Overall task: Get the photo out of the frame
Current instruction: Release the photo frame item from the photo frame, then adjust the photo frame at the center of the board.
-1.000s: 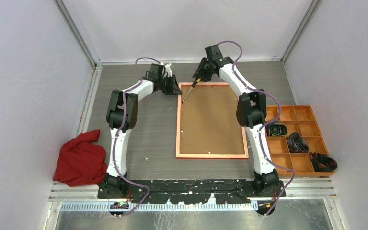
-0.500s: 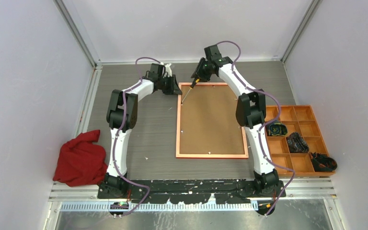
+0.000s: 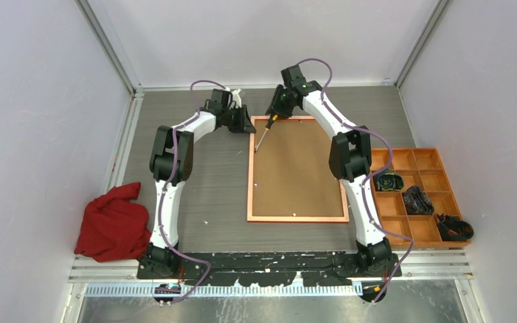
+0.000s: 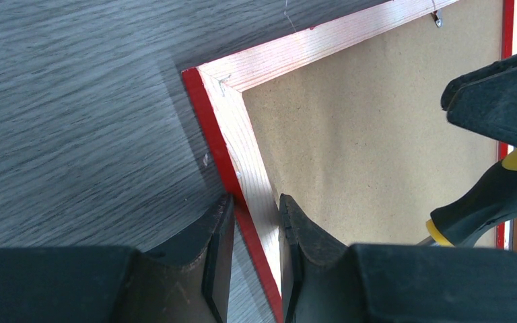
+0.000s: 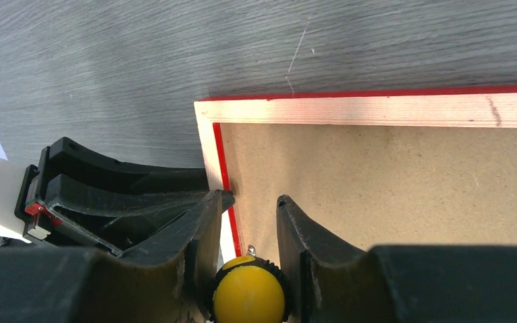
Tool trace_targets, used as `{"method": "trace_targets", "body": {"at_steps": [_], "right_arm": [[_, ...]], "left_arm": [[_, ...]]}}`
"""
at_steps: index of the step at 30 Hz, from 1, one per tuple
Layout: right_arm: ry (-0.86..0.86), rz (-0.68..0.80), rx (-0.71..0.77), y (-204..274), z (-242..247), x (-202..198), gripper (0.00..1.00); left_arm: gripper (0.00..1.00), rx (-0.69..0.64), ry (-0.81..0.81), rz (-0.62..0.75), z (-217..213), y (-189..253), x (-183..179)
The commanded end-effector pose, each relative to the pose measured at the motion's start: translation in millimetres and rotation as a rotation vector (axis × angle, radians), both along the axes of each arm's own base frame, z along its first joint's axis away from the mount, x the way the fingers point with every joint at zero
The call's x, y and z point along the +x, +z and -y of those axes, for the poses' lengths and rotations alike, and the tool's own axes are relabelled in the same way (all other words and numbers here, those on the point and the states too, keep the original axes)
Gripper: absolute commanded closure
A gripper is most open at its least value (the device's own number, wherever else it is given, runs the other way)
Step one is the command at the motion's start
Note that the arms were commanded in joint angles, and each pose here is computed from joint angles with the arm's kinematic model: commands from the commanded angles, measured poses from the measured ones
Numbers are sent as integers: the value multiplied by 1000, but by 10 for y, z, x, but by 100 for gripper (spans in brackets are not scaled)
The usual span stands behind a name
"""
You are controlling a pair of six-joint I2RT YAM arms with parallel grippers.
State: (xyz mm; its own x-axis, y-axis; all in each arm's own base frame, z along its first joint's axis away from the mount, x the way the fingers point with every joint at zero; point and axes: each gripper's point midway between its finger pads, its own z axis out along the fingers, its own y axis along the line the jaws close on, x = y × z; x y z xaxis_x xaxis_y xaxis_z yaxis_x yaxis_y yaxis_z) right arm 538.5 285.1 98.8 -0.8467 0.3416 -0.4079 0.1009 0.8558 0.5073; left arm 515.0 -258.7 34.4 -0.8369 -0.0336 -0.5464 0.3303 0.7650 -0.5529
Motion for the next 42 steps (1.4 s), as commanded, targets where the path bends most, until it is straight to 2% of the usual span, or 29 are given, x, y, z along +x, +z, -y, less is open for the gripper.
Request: {"method": "trace_targets", "body": {"at_steps": [1, 8, 17, 26, 34, 42], "right_arm": [[-22, 180, -33, 743, 93, 78, 99], [-36, 212, -51, 804, 128, 140, 99], [-12, 238, -88, 978, 132, 20, 99], [-29, 347, -211, 1440, 612, -183, 100], [-54, 356, -332, 1501, 1384, -456, 99], [-89, 437, -531, 1530, 1866, -521, 99]], "left_arm": [[100, 144, -17, -212, -153, -829, -460], [100, 144, -19, -213, -153, -836, -465], [100, 143, -22, -214, -149, -838, -467], [100, 141, -23, -211, -147, -828, -467], [100, 142, -25, -207, -159, -826, -471], [100, 136, -34, -189, -156, -800, -486]]}}
